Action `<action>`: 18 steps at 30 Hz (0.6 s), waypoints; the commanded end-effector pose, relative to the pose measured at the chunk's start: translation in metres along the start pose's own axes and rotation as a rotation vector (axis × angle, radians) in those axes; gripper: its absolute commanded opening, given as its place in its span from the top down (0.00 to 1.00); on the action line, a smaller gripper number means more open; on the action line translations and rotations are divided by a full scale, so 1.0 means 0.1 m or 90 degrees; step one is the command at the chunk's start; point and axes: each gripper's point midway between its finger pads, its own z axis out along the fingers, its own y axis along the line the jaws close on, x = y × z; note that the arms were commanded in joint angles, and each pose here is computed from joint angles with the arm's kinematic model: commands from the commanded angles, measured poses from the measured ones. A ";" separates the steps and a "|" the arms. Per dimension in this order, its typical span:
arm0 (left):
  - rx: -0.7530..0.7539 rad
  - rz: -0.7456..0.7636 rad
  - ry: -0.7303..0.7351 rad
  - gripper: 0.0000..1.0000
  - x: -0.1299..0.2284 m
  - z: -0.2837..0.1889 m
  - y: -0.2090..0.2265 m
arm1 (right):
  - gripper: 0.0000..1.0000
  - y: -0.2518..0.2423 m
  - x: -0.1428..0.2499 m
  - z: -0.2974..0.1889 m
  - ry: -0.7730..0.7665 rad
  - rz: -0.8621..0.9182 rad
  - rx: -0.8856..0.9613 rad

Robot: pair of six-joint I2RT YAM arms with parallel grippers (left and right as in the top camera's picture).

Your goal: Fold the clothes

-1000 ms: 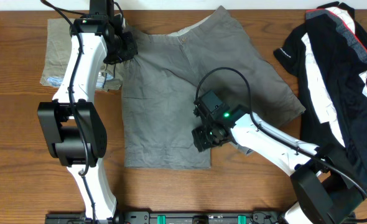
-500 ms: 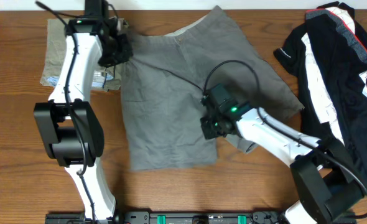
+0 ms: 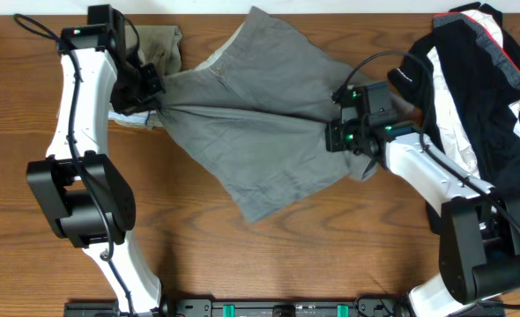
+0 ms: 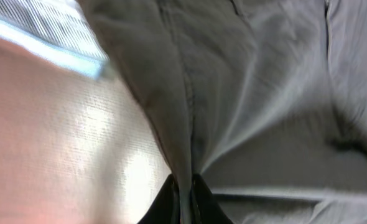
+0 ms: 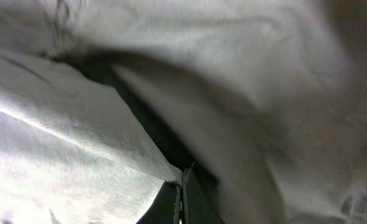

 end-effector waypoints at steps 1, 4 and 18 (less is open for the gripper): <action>-0.015 0.005 0.011 0.94 0.11 -0.07 -0.04 | 0.99 -0.11 -0.34 -0.08 -0.060 -0.043 0.008; -0.024 0.016 0.043 0.94 0.26 0.02 -0.09 | 0.99 -0.22 -0.59 -0.16 -0.116 -0.054 0.016; -0.072 0.038 0.165 0.94 0.91 0.67 -0.08 | 0.99 -0.56 -0.87 0.30 -0.142 -0.070 0.020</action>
